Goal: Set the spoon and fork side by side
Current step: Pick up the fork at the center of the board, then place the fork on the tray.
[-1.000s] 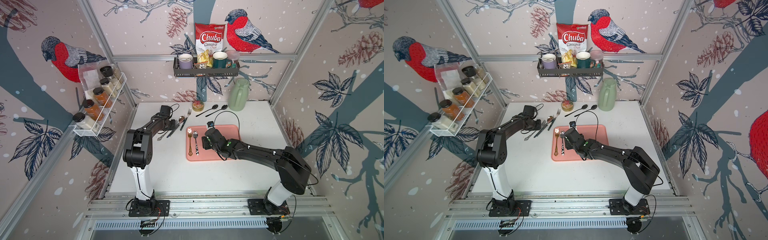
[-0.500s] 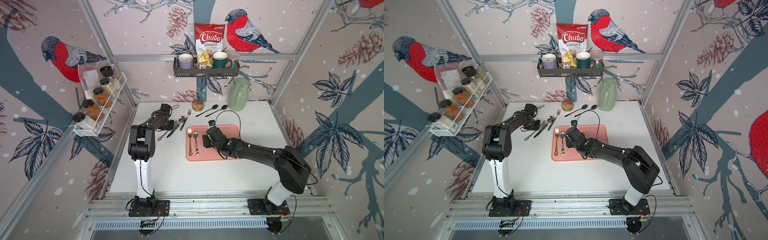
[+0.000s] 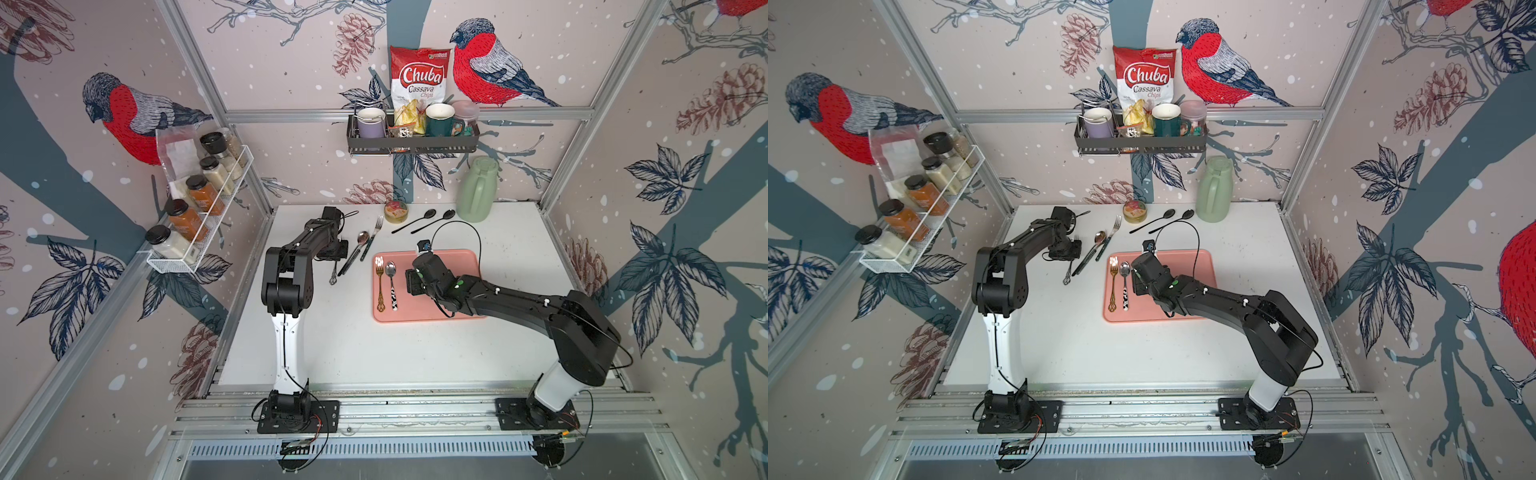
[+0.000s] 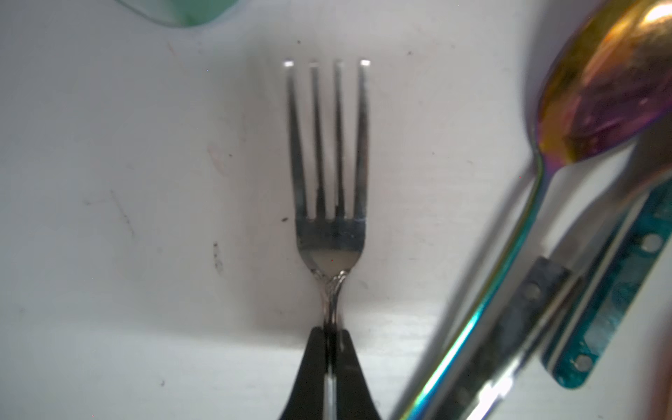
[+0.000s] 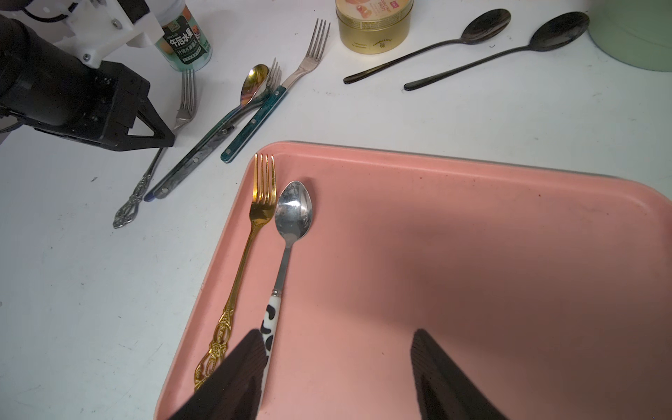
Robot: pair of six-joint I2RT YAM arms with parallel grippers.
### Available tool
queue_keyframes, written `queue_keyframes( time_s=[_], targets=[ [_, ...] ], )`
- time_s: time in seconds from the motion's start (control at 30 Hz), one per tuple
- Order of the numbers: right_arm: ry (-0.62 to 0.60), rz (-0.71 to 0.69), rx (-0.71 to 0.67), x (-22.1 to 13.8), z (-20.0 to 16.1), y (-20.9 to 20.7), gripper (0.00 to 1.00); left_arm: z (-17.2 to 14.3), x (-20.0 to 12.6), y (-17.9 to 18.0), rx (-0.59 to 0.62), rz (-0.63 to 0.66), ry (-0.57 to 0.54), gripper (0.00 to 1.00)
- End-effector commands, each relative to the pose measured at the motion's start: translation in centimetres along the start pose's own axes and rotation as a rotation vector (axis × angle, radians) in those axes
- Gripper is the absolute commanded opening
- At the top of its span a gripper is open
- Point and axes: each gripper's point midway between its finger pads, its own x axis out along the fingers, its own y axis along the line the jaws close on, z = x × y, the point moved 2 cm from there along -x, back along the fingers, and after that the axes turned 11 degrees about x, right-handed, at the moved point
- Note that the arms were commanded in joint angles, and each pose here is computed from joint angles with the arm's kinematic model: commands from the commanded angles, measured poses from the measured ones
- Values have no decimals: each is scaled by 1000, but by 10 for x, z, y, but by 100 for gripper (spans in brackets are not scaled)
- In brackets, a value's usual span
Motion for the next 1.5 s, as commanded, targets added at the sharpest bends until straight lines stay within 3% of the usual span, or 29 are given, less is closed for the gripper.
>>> queue_keyframes(
  time_s=[0.0, 0.2, 0.4, 0.5, 0.7, 0.93, 1.13, 1.47],
  targets=[
    [14, 3, 10, 1, -1, 0, 66, -25, 3, 8, -27, 42, 90, 3],
    [45, 0, 9, 6, -5, 1, 66, -35, -11, 12, -76, 76, 92, 0],
    [33, -1, 25, 4, -2, -2, 66, -35, -66, 15, -195, 135, -20, 0],
    [24, -7, 49, 3, -1, -8, 66, -31, -104, -1, -203, 171, -96, 0],
    [-34, -18, 140, -7, 11, -31, 65, -32, -137, -48, -244, 164, -96, 0],
    [-119, -46, 238, -29, 23, -66, 65, -20, -131, -141, -207, 79, -161, 0],
    [-134, -80, 343, -35, 24, -95, 66, -24, -109, -214, -190, 35, -130, 0],
    [-130, -63, 377, -35, 22, -101, 66, -37, -81, -274, -198, -13, -76, 0]
  ],
)
